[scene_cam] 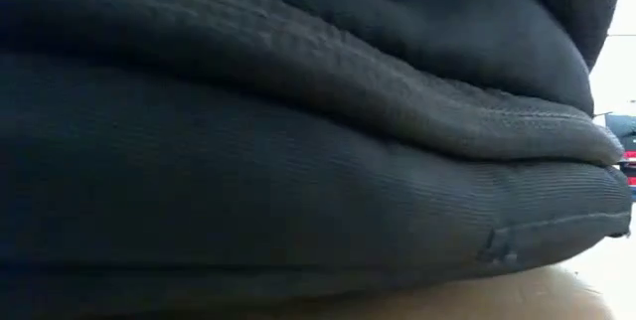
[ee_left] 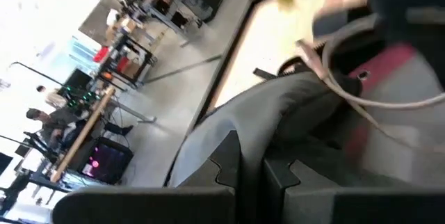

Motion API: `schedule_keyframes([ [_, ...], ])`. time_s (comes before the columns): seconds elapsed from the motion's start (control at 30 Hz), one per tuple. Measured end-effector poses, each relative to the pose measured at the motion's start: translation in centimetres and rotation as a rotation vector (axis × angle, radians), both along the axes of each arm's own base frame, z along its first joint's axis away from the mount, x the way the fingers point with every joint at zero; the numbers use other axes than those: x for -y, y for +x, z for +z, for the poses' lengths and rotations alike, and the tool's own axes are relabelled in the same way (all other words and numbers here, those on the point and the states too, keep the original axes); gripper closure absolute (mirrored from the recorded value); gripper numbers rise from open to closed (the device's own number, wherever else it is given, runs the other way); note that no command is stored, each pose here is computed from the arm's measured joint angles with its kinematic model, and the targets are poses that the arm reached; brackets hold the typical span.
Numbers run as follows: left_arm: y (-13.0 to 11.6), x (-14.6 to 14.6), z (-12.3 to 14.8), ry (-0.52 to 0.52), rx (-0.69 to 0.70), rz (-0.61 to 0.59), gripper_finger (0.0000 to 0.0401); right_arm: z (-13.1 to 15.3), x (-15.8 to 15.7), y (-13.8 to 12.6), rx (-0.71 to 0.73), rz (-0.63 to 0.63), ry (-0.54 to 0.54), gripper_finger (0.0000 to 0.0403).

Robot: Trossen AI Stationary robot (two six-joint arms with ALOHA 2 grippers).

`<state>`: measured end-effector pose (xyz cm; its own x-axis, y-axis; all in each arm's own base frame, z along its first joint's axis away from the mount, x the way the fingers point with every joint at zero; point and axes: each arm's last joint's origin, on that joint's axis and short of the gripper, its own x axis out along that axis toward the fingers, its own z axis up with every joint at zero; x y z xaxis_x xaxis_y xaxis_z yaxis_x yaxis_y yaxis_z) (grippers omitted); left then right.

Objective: Unpack backpack
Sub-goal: Put the pink charger cable into the black backpack, then close the black backpack

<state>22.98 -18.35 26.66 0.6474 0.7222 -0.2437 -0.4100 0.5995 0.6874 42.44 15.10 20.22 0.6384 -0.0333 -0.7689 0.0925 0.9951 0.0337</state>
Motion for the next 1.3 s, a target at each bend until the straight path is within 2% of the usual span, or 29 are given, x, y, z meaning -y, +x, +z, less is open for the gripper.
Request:
schedule_keyframes([
  [0.13, -0.1, -0.2, 0.6, 0.065, 0.037, -0.017, 0.04, 1.2, 0.1, 1.1, 0.037, 0.05, -0.009, 0.0401],
  [0.23, -0.2, -0.3, 1.0, 0.086, 0.045, -0.023, 0.04, 3.0, 0.1, 1.7, 0.073, 0.055, -0.004, 0.0379],
  [0.43, -0.3, -1.0, 1.7, 0.109, 0.039, -0.017, 0.04, 5.6, -0.2, 1.9, 0.075, 0.128, 0.069, 0.0278],
  [0.6, -0.4, -0.8, 1.8, 0.106, 0.041, -0.026, 0.04, 5.5, -0.1, 1.2, -0.024, 0.087, 0.08, 0.0186],
  [0.7, -0.6, -0.5, 1.8, 0.102, 0.037, -0.04, 0.04, 4.9, -0.3, 0.3, -0.117, 0.029, 0.087, 0.0153],
  [0.87, -0.8, -0.2, 1.8, 0.095, 0.037, -0.053, 0.04, 4.3, -3.8, -1.6, -0.139, 0.05, 0.018, 0.014],
  [1.0, -0.8, -0.2, 1.8, 0.091, 0.04, -0.05, 0.04, 6.0, -7.5, -3.0, -0.053, 0.171, -0.058, 0.014],
  [1.1, -0.6, -0.3, 1.8, 0.085, 0.047, -0.043, 0.04, 7.3, -9.3, -3.9, 0.024, 0.176, -0.151, 0.0139],
  [1.2, -0.5, -0.2, 1.8, 0.08, 0.053, -0.044, 0.04, 8.1, -9.6, -4.1, 0.093, 0.092, -0.238, 0.0139],
  [1.3, -0.5, -0.2, 1.8, 0.066, 0.055, -0.043, 0.04, 8.1, -8.3, -4.0, 0.121, -0.079, -0.322, 0.0139],
])
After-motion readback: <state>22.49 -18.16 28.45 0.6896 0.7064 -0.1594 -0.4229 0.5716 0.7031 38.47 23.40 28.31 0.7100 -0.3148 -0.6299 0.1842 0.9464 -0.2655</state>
